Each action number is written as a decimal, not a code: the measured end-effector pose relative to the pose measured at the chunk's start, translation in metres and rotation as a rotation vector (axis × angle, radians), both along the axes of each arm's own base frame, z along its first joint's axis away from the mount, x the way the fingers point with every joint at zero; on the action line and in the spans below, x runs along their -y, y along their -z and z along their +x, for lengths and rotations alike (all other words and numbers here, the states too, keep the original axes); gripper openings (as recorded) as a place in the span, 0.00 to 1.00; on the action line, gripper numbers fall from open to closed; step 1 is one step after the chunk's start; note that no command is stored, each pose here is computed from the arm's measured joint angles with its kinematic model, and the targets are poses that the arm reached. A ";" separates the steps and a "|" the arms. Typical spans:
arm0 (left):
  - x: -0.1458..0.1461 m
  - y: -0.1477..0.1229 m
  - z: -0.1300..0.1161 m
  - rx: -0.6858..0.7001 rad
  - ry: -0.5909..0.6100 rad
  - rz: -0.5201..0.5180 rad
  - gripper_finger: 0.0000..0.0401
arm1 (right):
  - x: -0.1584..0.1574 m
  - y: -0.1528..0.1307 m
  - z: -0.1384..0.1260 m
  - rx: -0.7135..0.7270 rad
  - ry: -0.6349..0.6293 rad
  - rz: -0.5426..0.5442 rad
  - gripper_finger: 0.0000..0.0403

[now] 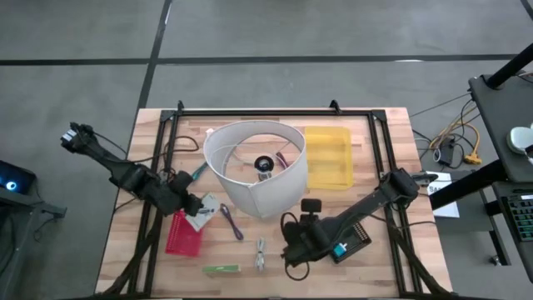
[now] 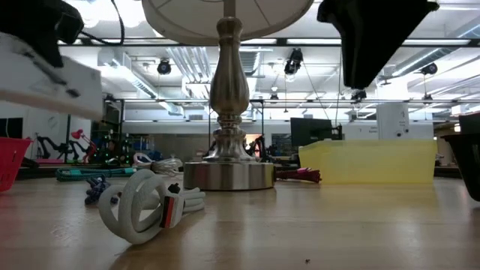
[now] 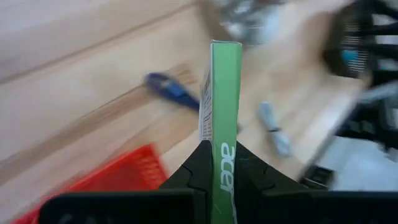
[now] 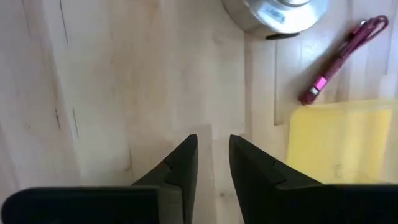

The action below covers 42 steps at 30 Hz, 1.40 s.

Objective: Pick and place items into bin
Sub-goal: Put the right card reader box into the red bin

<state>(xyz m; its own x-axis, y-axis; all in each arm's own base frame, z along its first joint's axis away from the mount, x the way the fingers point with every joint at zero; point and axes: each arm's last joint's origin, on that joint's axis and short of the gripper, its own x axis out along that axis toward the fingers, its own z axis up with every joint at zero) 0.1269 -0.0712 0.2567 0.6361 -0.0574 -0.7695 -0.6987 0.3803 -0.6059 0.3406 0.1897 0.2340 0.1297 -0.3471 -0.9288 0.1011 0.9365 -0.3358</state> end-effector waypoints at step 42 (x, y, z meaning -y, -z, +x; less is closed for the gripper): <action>0.123 -0.027 0.019 -0.565 -0.201 0.283 0.04 | 0.018 -0.050 -0.024 0.175 0.043 -0.041 0.17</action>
<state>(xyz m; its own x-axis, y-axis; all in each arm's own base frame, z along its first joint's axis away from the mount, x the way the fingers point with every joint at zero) 0.1454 -0.1938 0.2836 0.1077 0.2740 -0.9557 -0.9536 0.3004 -0.0213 0.3161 0.1717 0.2839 0.2727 -0.3932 -0.8781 0.2010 0.9158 -0.3477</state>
